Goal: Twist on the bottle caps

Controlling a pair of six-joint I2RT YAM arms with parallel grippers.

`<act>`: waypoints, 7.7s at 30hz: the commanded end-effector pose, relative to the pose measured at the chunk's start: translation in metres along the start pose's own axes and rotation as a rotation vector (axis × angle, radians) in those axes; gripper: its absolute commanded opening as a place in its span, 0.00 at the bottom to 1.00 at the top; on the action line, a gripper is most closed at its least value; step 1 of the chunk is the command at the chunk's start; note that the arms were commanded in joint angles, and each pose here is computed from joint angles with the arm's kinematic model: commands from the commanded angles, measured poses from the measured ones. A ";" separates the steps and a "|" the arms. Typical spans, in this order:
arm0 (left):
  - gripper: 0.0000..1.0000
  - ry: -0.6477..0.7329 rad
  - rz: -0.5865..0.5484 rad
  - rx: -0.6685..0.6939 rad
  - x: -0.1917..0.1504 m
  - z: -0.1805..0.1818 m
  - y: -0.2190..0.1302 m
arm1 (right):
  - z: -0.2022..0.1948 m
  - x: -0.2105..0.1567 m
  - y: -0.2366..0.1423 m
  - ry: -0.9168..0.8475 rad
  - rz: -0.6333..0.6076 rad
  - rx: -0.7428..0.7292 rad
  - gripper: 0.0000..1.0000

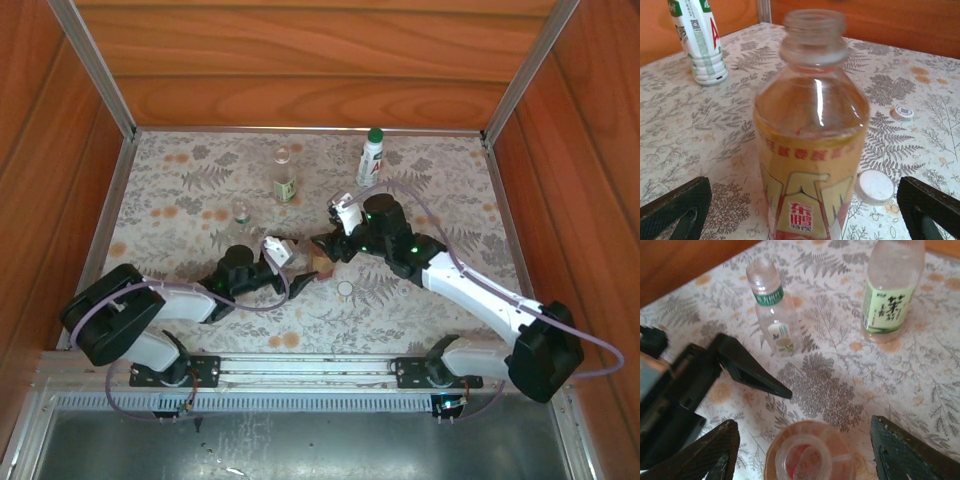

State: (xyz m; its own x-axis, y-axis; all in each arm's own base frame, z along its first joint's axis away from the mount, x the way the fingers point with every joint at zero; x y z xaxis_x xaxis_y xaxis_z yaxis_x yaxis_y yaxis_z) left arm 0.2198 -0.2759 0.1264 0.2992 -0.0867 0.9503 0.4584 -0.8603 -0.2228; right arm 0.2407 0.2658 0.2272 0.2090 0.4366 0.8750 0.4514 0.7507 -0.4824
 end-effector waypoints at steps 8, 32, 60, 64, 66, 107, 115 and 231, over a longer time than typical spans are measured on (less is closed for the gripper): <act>0.99 -0.010 -0.152 -0.039 0.027 0.002 0.021 | -0.031 -0.005 -0.042 0.152 -0.037 -0.283 0.77; 0.90 -0.010 -0.152 -0.139 0.014 -0.003 0.055 | -0.053 -0.061 -0.062 0.358 0.073 -0.453 0.75; 0.66 0.006 -0.095 -0.355 0.005 -0.018 0.042 | -0.057 -0.119 -0.083 0.368 0.253 -0.604 1.00; 0.65 0.030 -0.075 -0.411 -0.001 -0.023 0.039 | -0.053 -0.141 -0.089 0.479 0.262 -0.638 1.00; 0.65 0.035 -0.068 -0.415 -0.004 -0.023 0.039 | -0.051 -0.152 -0.092 0.544 0.261 -0.646 0.99; 0.65 0.067 -0.047 -0.383 -0.013 -0.018 0.036 | -0.052 -0.249 -0.071 0.877 0.652 -0.716 0.39; 0.65 0.068 -0.048 -0.385 -0.012 -0.018 0.036 | -0.050 -0.249 -0.069 0.889 0.656 -0.701 0.37; 0.64 0.023 -0.022 -0.423 -0.016 -0.020 0.040 | 0.035 -0.008 0.002 0.204 0.636 -0.100 0.29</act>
State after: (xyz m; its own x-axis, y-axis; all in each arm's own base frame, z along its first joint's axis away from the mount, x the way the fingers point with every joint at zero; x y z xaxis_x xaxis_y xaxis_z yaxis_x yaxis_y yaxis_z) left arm 0.2157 -0.3187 0.1129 0.2429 -0.0559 0.9684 0.0910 -0.9926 -0.0801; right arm 0.2106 0.2779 0.2182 0.5861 0.6795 0.4414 0.2802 0.3411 -0.8973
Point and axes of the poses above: each hand's point on the last joint's axis, 136 mm out from that joint toward the fingers, its own y axis out along the fingers, its own z axis along the line the jaws close on, x = y × z, the point moved 3 cm from there along -y, back along the fingers, and after that the axes turned 11 degrees about -y, right-handed, at the moved point
